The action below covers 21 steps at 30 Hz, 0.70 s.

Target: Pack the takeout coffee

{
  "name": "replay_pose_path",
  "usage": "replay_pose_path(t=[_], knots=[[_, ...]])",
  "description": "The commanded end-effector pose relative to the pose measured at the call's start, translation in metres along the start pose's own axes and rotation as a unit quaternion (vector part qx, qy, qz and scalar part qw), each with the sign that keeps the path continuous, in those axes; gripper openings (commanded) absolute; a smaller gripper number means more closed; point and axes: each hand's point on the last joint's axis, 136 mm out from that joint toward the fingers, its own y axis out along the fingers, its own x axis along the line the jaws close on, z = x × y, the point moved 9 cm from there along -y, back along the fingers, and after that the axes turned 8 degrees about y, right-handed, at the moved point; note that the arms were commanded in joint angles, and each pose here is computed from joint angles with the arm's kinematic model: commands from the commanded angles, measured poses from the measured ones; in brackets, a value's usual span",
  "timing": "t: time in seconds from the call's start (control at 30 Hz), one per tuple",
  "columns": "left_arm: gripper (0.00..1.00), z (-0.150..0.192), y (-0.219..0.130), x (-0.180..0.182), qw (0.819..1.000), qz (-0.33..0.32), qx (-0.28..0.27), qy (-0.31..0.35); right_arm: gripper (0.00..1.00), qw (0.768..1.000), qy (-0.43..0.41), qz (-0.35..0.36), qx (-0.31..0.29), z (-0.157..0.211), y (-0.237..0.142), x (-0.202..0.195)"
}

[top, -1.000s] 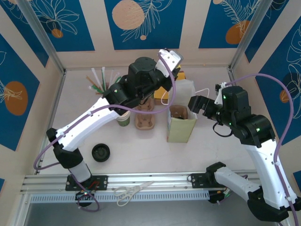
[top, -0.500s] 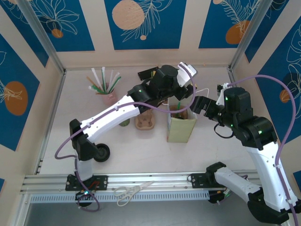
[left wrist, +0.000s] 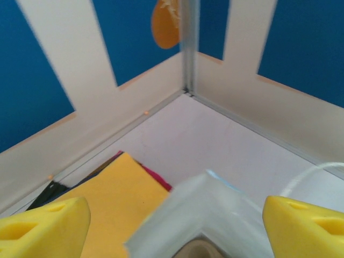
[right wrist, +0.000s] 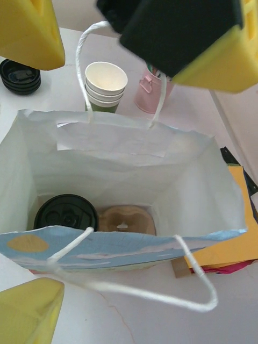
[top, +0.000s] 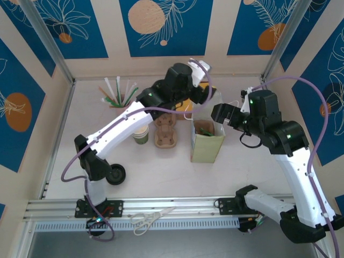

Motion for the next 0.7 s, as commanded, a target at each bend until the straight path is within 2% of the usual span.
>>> replay_pose_path(t=[0.0,0.13,0.27,0.47,0.67], knots=[[0.84,-0.003,-0.017,0.038,0.998,-0.032,0.010,-0.062,0.99,0.999,-0.022,-0.022,-0.013,-0.011,-0.009,0.011],[0.83,0.019,-0.007,0.076,0.990,-0.048,0.046,-0.127,0.99,0.999,-0.016,-0.016,-0.023,-0.026,-0.008,0.013],[0.81,0.042,0.010,0.101,0.982,-0.068,0.079,-0.159,0.99,0.999,-0.010,-0.015,-0.030,-0.038,-0.006,0.014],[0.80,0.073,0.041,0.117,0.971,-0.066,0.118,-0.196,0.99,0.999,0.025,0.013,-0.025,-0.062,0.011,-0.005],[0.82,0.087,0.049,0.124,0.965,-0.051,0.135,-0.220,0.99,0.996,0.087,0.011,-0.017,-0.103,0.043,-0.035]])
